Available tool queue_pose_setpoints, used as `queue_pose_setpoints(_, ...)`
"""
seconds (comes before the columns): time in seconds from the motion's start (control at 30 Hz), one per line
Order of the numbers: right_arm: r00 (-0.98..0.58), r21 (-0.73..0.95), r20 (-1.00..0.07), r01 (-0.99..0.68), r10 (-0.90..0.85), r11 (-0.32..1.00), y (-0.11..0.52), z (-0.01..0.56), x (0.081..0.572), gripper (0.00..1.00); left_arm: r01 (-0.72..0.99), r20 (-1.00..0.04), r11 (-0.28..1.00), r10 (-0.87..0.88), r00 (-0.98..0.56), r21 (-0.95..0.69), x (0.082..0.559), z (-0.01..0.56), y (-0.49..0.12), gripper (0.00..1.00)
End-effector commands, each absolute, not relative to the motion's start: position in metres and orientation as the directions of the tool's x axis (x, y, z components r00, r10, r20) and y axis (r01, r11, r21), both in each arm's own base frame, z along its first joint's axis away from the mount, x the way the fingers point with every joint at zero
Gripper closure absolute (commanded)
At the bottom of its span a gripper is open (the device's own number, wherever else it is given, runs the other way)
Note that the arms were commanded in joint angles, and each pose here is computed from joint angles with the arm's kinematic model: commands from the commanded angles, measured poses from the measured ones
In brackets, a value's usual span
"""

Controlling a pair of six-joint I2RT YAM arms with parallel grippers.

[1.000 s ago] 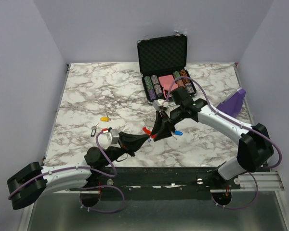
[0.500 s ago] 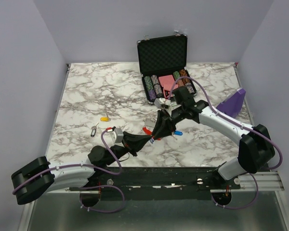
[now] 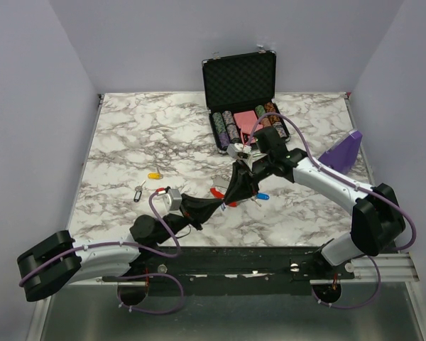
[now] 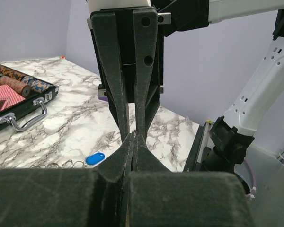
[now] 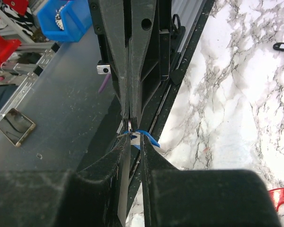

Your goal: Put the keys on the keyring

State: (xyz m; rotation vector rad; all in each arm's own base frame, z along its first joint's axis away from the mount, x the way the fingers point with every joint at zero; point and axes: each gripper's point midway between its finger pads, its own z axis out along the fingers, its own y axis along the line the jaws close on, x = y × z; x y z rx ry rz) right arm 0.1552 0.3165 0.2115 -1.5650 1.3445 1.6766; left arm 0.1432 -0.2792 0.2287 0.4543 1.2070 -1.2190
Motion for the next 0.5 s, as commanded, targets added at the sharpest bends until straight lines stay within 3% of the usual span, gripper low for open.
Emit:
queue_pose_setpoints(0.0, -0.228, 0.315, -0.943, -0.847, -0.242, -0.428, 0.315, 0.219, 0.150, 0.79, 0.876, -0.881, 0.366, -0.455, -0.126, -0.314, 0.145, 0.222, -0.278, 1.00)
queue_pose_setpoints(0.07, -0.230, 0.316, -0.943, -0.848, -0.242, -0.426, 0.315, 0.219, 0.150, 0.80, 0.875, -0.881, 0.367, -0.456, -0.125, -0.314, 0.145, 0.223, -0.278, 1.00)
queue_pose_setpoints(0.23, -0.236, 0.325, -0.938, -0.852, -0.252, -0.411, 0.316, 0.218, 0.153, 0.99, 0.864, -0.878, 0.386, -0.462, -0.121, -0.323, 0.149, 0.223, -0.276, 1.00)
queue_pose_setpoints(0.4, -0.147, 0.254, -0.948, -0.885, -0.284, -0.390, 0.311, 0.209, 0.157, 0.99, 0.851, -0.882, 0.402, -0.451, -0.136, -0.337, 0.151, 0.219, -0.274, 1.00)
queue_pose_setpoints(0.43, -0.124, 0.238, -0.946, -0.892, -0.300, -0.383, 0.310, 0.205, 0.157, 0.99, 0.849, -0.885, 0.407, -0.443, -0.140, -0.338, 0.151, 0.217, -0.272, 0.90)
queue_pose_setpoints(0.47, -0.083, 0.205, -0.944, -0.907, -0.320, -0.369, 0.308, 0.201, 0.162, 0.99, 0.846, -0.894, 0.415, -0.424, -0.147, -0.336, 0.150, 0.211, -0.270, 0.67)
